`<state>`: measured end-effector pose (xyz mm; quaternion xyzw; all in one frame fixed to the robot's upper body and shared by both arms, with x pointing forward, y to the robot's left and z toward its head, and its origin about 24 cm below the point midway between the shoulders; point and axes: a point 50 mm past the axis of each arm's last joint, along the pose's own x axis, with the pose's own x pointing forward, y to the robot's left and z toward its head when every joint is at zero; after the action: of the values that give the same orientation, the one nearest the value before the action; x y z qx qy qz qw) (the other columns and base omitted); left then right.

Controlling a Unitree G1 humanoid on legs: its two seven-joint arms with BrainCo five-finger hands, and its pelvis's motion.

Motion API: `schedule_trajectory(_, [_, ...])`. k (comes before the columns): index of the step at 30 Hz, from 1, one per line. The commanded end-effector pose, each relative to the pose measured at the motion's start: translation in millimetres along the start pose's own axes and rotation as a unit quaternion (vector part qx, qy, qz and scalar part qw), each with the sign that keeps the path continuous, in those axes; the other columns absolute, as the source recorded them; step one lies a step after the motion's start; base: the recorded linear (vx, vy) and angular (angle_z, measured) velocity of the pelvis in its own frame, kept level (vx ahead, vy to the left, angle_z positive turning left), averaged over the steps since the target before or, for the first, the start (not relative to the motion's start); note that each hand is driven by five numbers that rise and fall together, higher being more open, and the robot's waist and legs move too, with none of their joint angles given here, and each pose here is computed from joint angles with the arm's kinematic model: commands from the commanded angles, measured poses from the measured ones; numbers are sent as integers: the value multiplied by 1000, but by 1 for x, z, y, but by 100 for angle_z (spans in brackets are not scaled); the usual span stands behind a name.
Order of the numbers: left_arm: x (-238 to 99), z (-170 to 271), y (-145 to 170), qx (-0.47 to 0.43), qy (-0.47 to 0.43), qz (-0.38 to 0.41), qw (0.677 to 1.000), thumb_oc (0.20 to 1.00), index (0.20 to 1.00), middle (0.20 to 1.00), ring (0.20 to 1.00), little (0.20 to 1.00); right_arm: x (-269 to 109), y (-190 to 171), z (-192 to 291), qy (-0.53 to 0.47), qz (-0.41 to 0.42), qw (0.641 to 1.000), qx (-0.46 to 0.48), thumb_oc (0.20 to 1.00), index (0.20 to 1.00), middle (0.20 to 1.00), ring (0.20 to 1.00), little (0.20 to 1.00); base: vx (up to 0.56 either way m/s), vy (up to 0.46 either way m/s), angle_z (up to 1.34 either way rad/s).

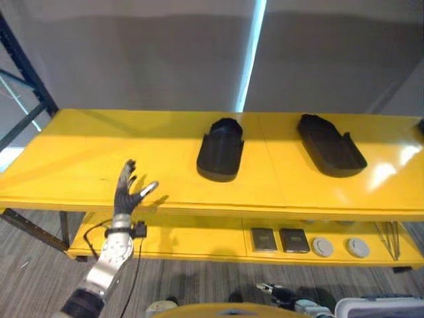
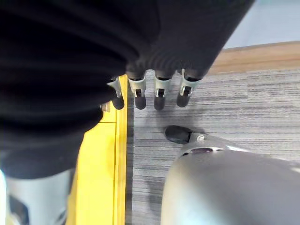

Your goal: Move parts from the plastic box to the shelf.

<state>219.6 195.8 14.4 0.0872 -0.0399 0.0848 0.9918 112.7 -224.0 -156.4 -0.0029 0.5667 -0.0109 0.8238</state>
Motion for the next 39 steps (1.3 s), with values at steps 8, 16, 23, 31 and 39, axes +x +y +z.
schedule_trajectory(8, [17,83,-42,-65,-246,-173,952,1000,1000,1000,1000,1000,2,-6,3,18,-42,994,97,1000,1000,1000,1000,1000,-22,146,-2])
schedule_trajectory(16, [35,90,-41,-28,-238,-123,963,1000,1000,1000,1000,1000,-1,-5,-17,39,-24,997,69,1000,1000,1000,1000,1000,-80,-5,-85])
schedule_trajectory(23, [49,94,-28,21,-246,-34,969,1000,1000,1000,1000,1000,-5,-8,-36,67,-7,998,16,1000,1000,1000,1000,1000,-103,-198,-100])
schedule_trajectory(31, [38,78,-24,5,-226,-21,974,1000,1000,1000,1000,1000,-7,-23,-27,31,-55,994,91,1000,1000,1000,1000,1000,3,-103,-29])
schedule_trajectory(39, [30,47,-20,35,-141,-39,989,1000,1000,1000,1000,1000,-4,-26,0,6,-41,998,44,1000,1000,1000,1000,1000,-15,126,-164])
